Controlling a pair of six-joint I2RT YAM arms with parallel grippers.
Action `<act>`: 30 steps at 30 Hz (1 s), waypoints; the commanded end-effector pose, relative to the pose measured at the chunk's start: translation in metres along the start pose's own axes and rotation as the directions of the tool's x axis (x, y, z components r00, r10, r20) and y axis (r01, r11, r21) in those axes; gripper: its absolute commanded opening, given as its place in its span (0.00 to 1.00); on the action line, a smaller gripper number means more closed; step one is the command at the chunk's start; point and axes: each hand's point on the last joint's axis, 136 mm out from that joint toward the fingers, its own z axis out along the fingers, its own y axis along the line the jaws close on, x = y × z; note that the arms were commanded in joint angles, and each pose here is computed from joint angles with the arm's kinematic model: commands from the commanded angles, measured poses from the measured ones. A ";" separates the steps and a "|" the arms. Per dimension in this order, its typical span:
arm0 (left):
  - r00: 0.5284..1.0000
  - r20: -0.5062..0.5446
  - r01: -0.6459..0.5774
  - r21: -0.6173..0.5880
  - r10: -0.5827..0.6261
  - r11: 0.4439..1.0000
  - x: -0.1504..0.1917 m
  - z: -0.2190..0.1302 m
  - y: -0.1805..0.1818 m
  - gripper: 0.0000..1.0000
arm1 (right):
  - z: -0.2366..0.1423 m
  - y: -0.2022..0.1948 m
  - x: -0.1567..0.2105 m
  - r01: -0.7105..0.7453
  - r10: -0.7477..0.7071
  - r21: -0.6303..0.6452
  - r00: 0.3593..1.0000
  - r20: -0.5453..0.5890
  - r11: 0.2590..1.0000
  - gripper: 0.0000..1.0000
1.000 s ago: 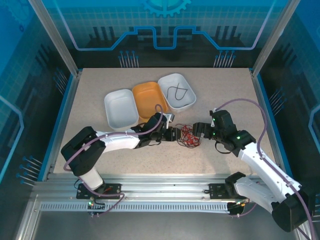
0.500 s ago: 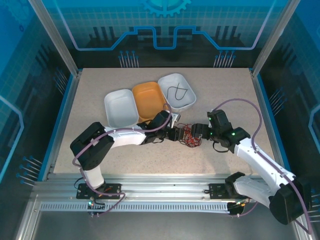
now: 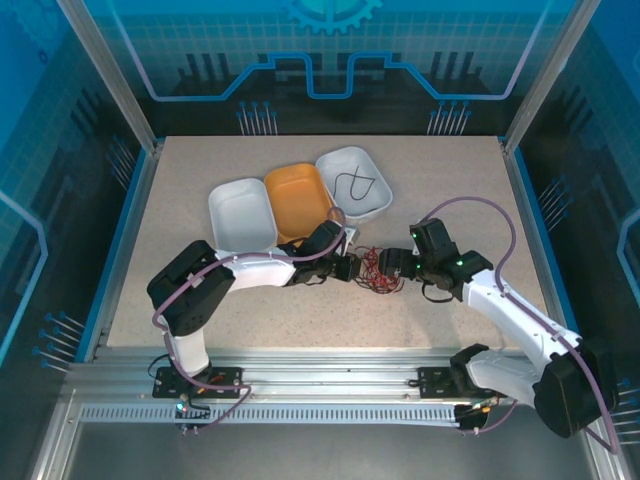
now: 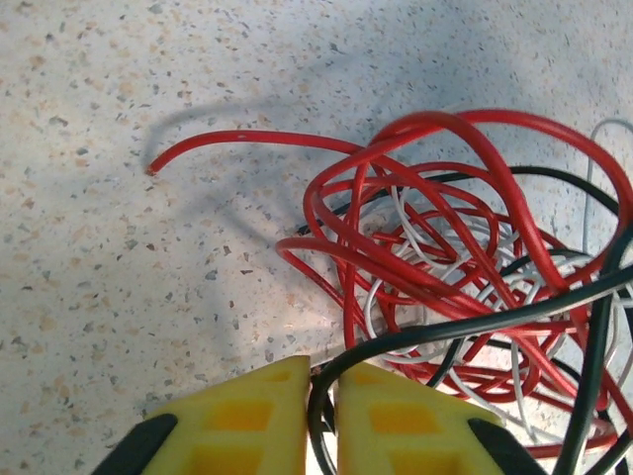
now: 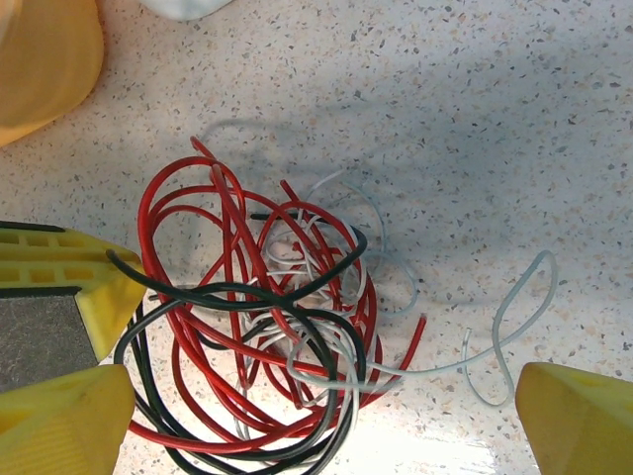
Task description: Untangle the cables
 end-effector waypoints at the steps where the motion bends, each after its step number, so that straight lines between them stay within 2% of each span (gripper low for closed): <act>1: 0.999 0.025 0.024 -0.041 -0.023 0.999 -0.002 -0.005 0.009 0.07 | -0.003 0.011 -0.010 -0.013 0.014 -0.037 1.000 0.022 0.999 1.00; 4: 0.997 0.055 0.059 -0.101 -0.054 0.993 -0.002 -0.012 0.024 0.00 | -0.002 0.011 -0.008 -0.011 0.012 -0.035 1.000 0.013 0.999 1.00; 12: 0.992 0.111 0.062 -0.067 -0.054 0.996 -0.003 -0.048 0.014 0.00 | -0.001 0.011 0.002 0.039 -0.039 -0.004 0.999 -0.016 0.999 1.00; 22: 0.990 0.138 -0.027 -0.001 0.027 1.000 -0.011 -0.091 -0.023 0.00 | -0.001 0.052 -0.005 0.104 -0.103 -0.122 0.995 0.015 0.987 1.00; 30: 0.992 0.125 -0.037 0.027 0.033 0.999 -0.009 -0.099 -0.033 0.00 | 0.011 0.077 -0.012 0.099 -0.096 -0.196 0.995 0.025 0.976 1.00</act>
